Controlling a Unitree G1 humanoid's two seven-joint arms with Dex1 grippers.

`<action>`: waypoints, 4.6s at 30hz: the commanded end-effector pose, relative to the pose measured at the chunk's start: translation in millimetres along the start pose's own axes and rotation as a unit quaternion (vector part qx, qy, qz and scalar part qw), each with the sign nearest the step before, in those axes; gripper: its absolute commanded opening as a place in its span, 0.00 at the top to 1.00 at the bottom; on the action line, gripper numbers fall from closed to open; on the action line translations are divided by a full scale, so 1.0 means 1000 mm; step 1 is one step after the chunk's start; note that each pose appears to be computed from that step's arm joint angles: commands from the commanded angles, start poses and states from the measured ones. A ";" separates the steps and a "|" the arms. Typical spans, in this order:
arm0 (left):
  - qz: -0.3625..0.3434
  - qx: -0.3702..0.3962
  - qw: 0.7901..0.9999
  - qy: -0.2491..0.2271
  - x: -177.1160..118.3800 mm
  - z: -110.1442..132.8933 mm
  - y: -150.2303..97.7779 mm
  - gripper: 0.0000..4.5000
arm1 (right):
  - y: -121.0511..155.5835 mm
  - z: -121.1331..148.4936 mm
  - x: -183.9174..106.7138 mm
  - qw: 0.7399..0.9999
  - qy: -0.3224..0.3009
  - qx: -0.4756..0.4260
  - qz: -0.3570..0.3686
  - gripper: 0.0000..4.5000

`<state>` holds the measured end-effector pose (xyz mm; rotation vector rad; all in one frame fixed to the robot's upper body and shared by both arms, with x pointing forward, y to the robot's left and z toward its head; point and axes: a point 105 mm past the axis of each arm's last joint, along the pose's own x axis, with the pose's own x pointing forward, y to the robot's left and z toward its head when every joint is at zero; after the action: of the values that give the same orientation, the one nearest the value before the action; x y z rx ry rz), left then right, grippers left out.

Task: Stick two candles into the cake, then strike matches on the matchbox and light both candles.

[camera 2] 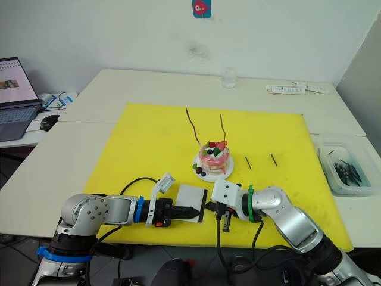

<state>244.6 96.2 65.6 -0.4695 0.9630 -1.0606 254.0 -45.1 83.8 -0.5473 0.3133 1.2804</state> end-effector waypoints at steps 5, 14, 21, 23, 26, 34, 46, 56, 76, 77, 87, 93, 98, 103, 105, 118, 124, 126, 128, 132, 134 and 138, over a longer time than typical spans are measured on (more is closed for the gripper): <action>0.038 -0.019 0.999 0.020 -0.004 -0.014 0.015 1.00 | -0.009 0.017 -0.015 0.999 -0.030 -0.005 -0.033 1.00; 0.025 -0.006 1.000 0.016 -0.005 -0.010 0.011 1.00 | -0.009 0.014 -0.026 0.998 -0.031 0.011 -0.051 1.00; 0.025 -0.005 0.999 0.020 -0.003 -0.010 0.014 1.00 | -0.011 0.014 -0.026 0.997 -0.032 0.007 -0.064 1.00; 0.024 -0.005 0.999 0.021 -0.003 -0.010 0.014 1.00 | -0.012 0.014 -0.025 0.997 -0.030 0.005 -0.066 1.00; 0.026 -0.005 0.999 0.023 -0.004 -0.010 0.015 1.00 | -0.013 0.013 -0.025 0.997 -0.029 0.005 -0.068 1.00; 0.038 -0.007 0.999 0.026 -0.003 -0.010 0.020 1.00 | -0.013 0.012 -0.023 0.997 -0.026 0.004 -0.069 1.00; 0.049 -0.012 0.998 0.022 -0.003 -0.010 0.023 0.69 | -0.009 0.010 -0.025 0.997 -0.018 -0.002 -0.070 1.00; 0.042 -0.016 0.999 0.019 -0.001 -0.007 0.023 0.41 | -0.014 0.005 -0.036 0.996 -0.012 0.015 -0.092 1.00; 0.016 -0.087 0.996 0.002 -0.014 -0.005 0.025 0.41 | -0.001 0.009 -0.023 0.999 -0.012 -0.006 -0.044 1.00; 0.017 -0.090 0.996 0.001 -0.014 -0.005 0.025 0.41 | 0.000 0.009 -0.023 0.999 -0.013 -0.006 -0.042 1.00; 0.009 -0.105 0.994 -0.012 -0.017 -0.001 0.027 0.41 | 0.001 0.010 -0.020 0.999 -0.014 -0.009 -0.032 1.00; 0.002 -0.104 0.994 -0.016 -0.020 0.002 0.026 0.41 | 0.000 0.010 -0.020 0.999 -0.014 -0.009 -0.032 1.00; 0.001 -0.111 0.994 -0.021 -0.022 0.002 0.027 0.45 | 0.001 0.012 -0.019 0.999 -0.017 -0.011 -0.031 1.00; 0.000 -0.113 0.993 -0.021 -0.023 0.000 0.027 0.76 | 0.002 0.012 -0.020 0.999 -0.018 -0.011 -0.031 1.00; 0.000 -0.113 0.993 -0.020 -0.023 0.000 0.027 0.89 | 0.002 0.013 -0.020 0.999 -0.017 -0.011 -0.032 1.00; -0.021 -0.076 0.997 -0.025 -0.028 0.010 0.011 1.00 | -0.016 0.024 -0.042 0.995 -0.044 -0.012 -0.091 1.00; -0.074 -0.029 0.996 -0.031 -0.034 0.021 -0.022 1.00 | -0.017 0.027 -0.065 0.992 -0.048 -0.004 -0.115 1.00; -0.087 -0.020 0.995 -0.039 -0.037 0.024 -0.029 1.00 | -0.015 0.031 -0.069 0.991 -0.058 0.003 -0.121 1.00; -0.101 -0.010 0.994 -0.044 -0.041 0.026 -0.036 1.00 | -0.014 0.035 -0.072 0.990 -0.068 0.009 -0.124 1.00; -0.144 0.000 0.988 -0.054 -0.053 0.026 -0.051 1.00 | -0.010 0.044 -0.076 0.987 -0.093 0.009 -0.132 1.00; -0.166 0.000 0.984 -0.062 -0.058 0.027 -0.056 1.00 | -0.010 0.047 -0.078 0.985 -0.103 0.006 -0.136 1.00; -0.196 0.002 0.978 -0.071 -0.067 0.028 -0.065 1.00 | -0.008 0.052 -0.084 0.981 -0.123 -0.001 -0.148 1.00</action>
<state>229.4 123.2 145.9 -0.7314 0.7916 -1.3060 239.9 -87.8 158.2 -0.4057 0.0977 1.0444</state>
